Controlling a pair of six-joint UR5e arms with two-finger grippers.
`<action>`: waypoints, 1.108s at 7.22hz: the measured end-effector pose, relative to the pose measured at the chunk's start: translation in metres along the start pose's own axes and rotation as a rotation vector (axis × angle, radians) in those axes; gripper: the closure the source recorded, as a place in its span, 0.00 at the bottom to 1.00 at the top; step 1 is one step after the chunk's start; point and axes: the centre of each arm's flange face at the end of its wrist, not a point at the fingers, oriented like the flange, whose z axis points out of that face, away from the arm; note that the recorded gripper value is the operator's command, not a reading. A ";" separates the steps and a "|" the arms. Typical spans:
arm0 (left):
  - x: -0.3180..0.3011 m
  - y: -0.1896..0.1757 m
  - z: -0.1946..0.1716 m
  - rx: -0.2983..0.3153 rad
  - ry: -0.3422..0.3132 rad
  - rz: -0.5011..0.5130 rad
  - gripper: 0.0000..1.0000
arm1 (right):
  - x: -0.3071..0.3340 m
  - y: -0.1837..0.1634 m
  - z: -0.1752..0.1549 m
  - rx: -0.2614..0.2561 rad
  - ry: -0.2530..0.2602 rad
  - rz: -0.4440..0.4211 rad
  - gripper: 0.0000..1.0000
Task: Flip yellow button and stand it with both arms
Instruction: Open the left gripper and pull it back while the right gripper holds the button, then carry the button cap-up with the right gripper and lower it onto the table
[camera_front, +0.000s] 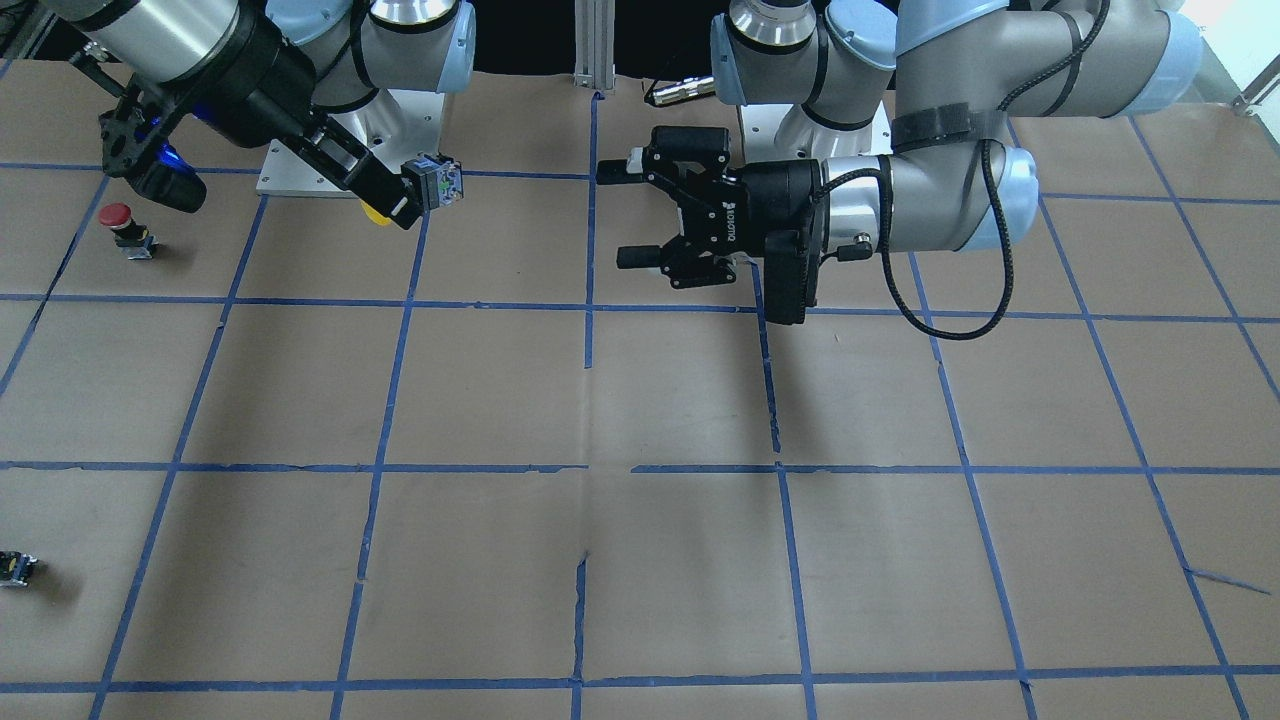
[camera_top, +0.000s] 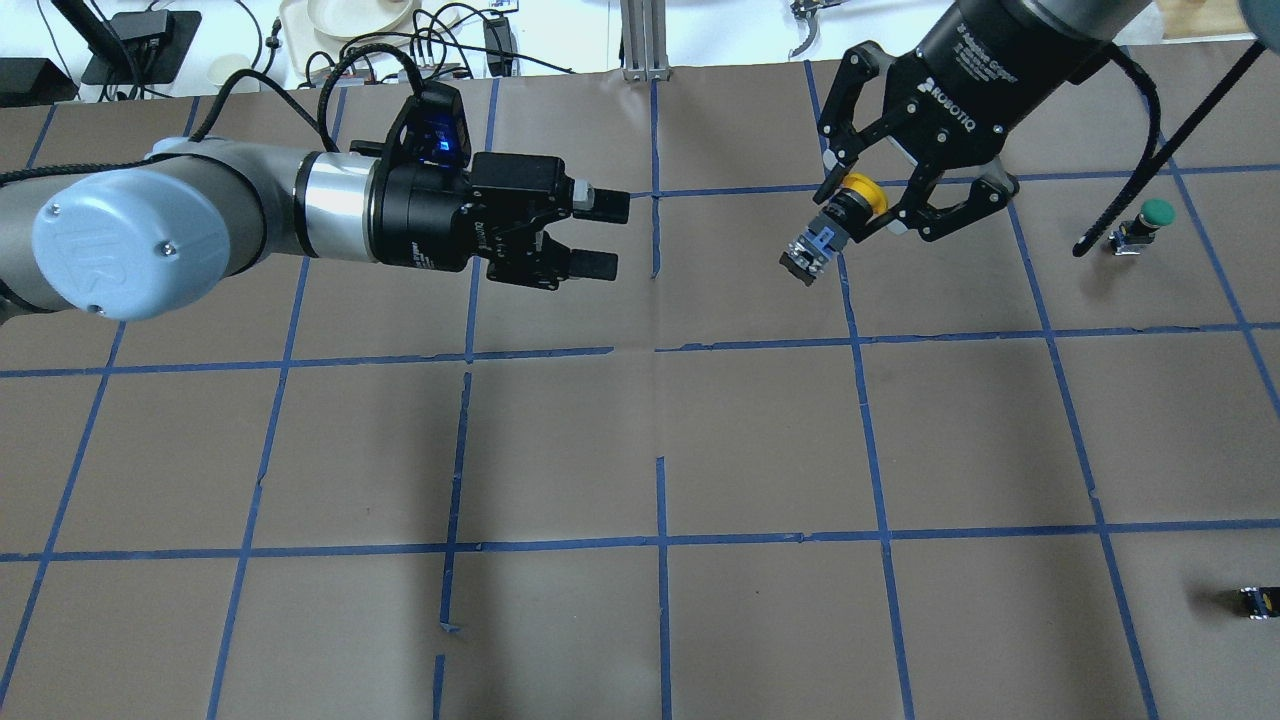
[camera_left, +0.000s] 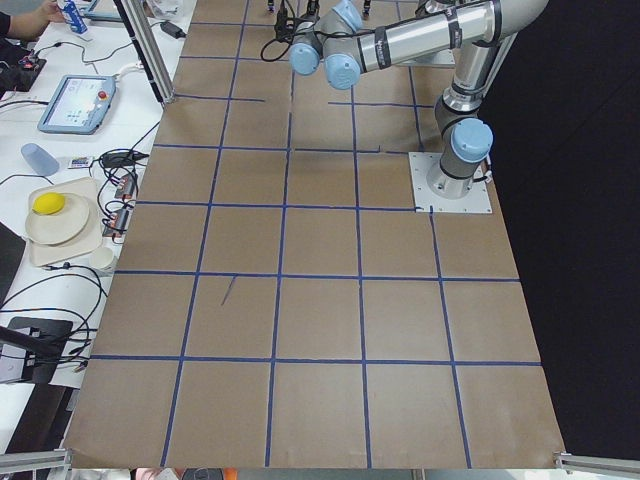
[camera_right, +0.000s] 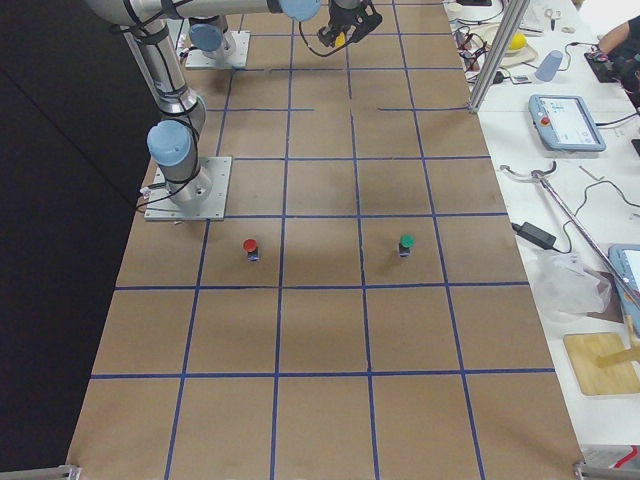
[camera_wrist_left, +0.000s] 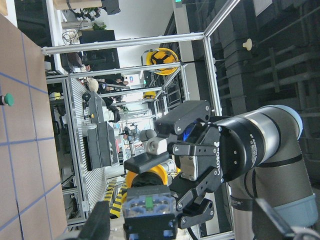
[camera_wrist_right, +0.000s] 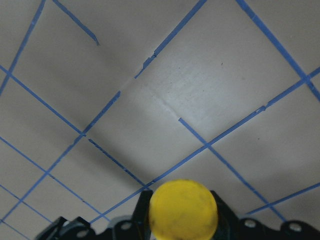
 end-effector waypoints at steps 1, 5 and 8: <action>-0.010 -0.014 -0.012 -0.078 -0.197 0.034 0.00 | 0.011 -0.003 0.007 0.014 0.048 -0.128 0.79; -0.041 -0.036 -0.062 -0.235 -0.890 0.047 0.00 | 0.059 -0.028 0.005 0.061 0.217 -0.627 0.80; -0.008 -0.027 -0.074 -0.159 -1.114 -0.059 0.00 | 0.128 -0.095 -0.019 0.058 0.211 -0.970 0.83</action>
